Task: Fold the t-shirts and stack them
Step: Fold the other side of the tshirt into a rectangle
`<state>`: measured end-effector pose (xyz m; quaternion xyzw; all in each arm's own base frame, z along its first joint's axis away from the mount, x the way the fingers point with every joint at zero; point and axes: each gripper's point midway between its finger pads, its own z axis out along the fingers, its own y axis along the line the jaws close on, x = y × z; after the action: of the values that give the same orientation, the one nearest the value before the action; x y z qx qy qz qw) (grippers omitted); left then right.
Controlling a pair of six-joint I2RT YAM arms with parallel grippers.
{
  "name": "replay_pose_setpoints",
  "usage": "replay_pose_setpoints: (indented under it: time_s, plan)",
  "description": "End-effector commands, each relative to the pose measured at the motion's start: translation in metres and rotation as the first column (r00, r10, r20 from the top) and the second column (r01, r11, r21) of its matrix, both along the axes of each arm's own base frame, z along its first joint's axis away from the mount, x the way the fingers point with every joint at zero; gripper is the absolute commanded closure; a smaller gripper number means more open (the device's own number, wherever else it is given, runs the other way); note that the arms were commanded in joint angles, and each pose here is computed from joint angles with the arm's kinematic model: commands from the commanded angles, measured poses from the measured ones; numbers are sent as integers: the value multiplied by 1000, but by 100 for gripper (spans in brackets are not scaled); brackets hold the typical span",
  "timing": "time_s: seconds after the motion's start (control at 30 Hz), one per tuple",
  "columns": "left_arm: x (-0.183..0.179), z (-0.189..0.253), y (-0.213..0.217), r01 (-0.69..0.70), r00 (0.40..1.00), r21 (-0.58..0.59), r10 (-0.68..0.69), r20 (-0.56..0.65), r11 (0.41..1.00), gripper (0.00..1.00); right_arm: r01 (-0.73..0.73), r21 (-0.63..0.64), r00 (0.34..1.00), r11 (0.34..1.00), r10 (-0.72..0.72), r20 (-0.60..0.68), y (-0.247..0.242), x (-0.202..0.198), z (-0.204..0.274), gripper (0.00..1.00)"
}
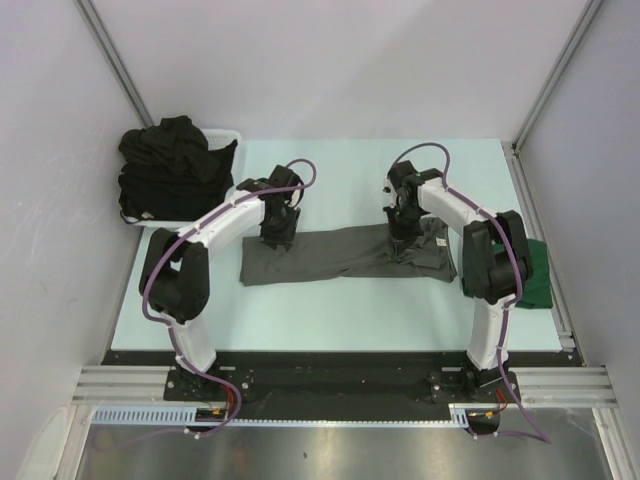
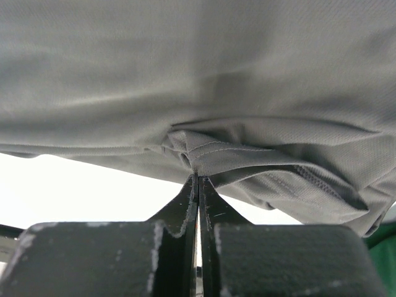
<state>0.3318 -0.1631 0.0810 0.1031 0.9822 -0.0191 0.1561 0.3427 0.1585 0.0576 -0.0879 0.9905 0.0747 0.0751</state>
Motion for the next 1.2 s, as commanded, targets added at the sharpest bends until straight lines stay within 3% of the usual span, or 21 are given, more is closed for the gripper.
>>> replay_pose_setpoints:
  time_s: [0.0,0.47,1.03,1.13,1.17]
  plan:
    - [11,9,-9,16,999,-26,-15,39,1000,57,-3,2,1000,1000,3,19,1,-8,27,100]
    - [16,9,-12,25,999,-22,-24,35,999,57,7,61,996,998,-2,-94,14,-44,33,100]
    - [14,8,-10,21,1000,-20,-20,24,1000,57,12,61,970,998,3,-242,21,-80,4,100]
    - [14,7,-9,20,1000,-15,-19,21,1000,57,12,56,963,998,3,-268,21,-85,-3,92]
    - [14,7,-9,20,1000,-15,-19,21,1000,57,11,55,962,998,4,-271,22,-86,-4,84]
